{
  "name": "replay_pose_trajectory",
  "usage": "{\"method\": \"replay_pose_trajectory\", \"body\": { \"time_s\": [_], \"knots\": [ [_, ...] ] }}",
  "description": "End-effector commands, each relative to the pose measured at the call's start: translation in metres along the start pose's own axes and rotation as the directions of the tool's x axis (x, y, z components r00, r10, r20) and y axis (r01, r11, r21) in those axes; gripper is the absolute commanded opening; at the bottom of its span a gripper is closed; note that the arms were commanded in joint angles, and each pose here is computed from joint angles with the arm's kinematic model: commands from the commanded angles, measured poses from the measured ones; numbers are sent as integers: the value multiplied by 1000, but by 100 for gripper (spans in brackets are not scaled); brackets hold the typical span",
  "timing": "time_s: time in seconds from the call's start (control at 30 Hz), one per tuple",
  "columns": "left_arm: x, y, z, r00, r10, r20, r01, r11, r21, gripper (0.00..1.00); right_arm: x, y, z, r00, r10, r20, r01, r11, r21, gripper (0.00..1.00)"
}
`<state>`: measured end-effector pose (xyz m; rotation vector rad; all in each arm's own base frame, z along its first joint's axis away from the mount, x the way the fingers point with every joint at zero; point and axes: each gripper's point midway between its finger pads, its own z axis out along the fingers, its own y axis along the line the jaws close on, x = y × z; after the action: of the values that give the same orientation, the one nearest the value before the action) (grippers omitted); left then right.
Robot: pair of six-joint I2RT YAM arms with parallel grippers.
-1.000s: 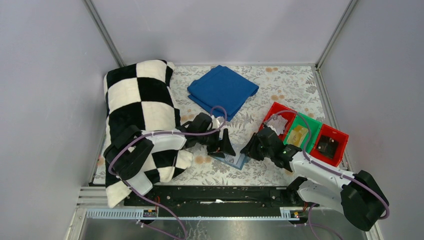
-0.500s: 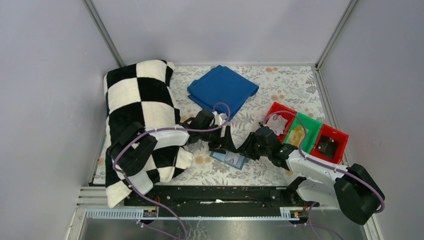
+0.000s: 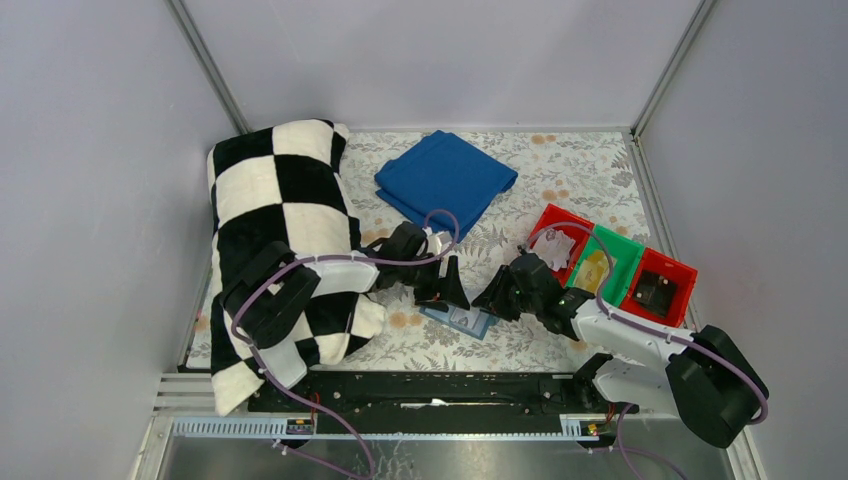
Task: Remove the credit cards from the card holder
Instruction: Remove the credit card from the card holder.
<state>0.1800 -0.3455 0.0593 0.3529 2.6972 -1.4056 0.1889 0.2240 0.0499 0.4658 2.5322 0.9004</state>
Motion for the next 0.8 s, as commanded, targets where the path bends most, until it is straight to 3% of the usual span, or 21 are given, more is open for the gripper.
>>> {"method": "replay_pose_trajectory", "body": {
  "time_s": [0.0,0.63,0.77],
  "knots": [
    [-8,0,-1,998,50,24,-50,998,28,80,3,-4,6,1000,6,-6,-6,1000,11,37],
    [-12,21,0,999,-11,37,12,1000,-11,72,8,-17,17,1000,14,-17,-13,999,43,36],
    [-13,26,1,999,-19,38,20,1000,-24,65,10,-24,21,1000,14,-13,-14,999,49,36]
  ]
}}
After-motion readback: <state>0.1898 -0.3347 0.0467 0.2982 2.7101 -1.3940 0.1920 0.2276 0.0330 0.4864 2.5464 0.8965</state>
